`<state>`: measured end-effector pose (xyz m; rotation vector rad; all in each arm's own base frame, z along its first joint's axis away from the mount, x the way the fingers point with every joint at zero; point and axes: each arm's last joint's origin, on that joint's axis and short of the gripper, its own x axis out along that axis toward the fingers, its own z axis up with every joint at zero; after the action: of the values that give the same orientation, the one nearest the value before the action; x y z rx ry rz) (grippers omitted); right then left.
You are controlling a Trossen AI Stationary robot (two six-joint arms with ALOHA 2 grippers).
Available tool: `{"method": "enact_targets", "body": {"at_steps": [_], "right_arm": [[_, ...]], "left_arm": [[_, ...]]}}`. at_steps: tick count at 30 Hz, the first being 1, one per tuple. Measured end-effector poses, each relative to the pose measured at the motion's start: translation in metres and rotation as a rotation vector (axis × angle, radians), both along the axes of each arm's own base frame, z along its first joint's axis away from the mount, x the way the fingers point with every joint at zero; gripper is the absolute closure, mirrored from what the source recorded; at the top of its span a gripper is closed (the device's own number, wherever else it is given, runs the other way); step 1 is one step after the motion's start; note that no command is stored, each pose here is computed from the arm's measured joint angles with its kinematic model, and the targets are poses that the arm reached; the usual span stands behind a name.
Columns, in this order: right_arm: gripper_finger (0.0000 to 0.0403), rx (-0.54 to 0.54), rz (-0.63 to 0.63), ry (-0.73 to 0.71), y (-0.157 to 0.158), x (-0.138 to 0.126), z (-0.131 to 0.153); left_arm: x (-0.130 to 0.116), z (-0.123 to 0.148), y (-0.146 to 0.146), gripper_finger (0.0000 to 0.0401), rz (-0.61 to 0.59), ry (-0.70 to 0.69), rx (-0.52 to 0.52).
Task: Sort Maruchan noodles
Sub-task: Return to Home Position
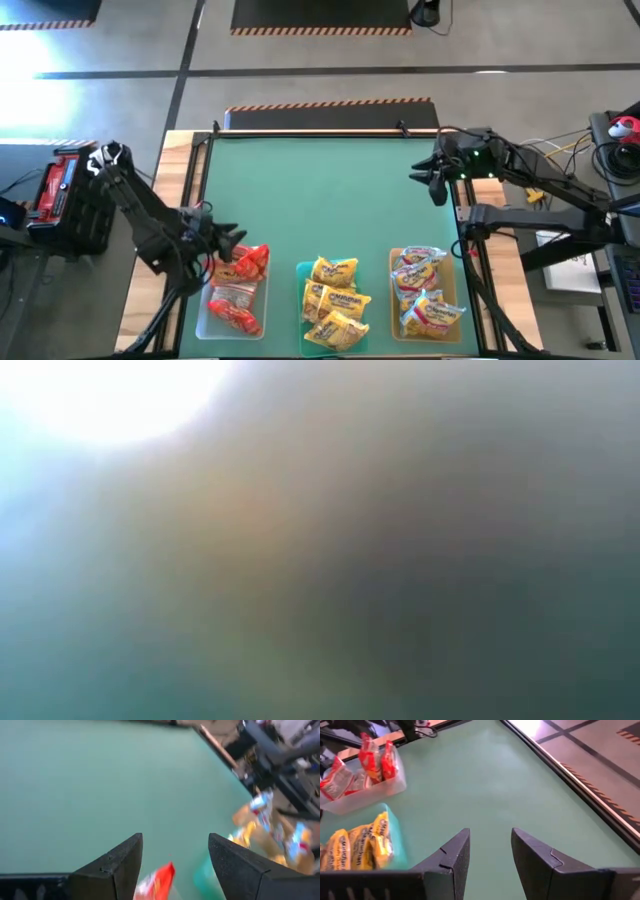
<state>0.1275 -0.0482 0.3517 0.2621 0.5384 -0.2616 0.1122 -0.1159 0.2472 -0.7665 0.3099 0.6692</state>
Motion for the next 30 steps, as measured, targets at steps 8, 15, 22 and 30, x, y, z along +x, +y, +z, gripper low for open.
{"method": "enact_targets", "body": {"at_steps": [8,15,22,30], "right_arm": [[0.0271,-0.047,-0.069,-0.133,0.013,-0.046,-0.017],[0.0271,-0.038,-0.144,-0.341,0.014,-0.051,-0.047],[0.0271,-0.037,-0.242,-0.404,0.008,-0.044,-0.089],[0.0271,-0.135,-0.477,-0.511,-0.003,-0.038,-0.118]], "left_arm": [[0.008,0.012,0.022,0.0191,0.111,-0.112,0.120],[0.007,0.021,0.037,0.0191,0.159,-0.168,0.190],[-0.001,0.030,0.048,0.0191,0.182,-0.207,0.192],[-0.006,0.035,0.055,0.0191,0.194,-0.229,0.170]]}}
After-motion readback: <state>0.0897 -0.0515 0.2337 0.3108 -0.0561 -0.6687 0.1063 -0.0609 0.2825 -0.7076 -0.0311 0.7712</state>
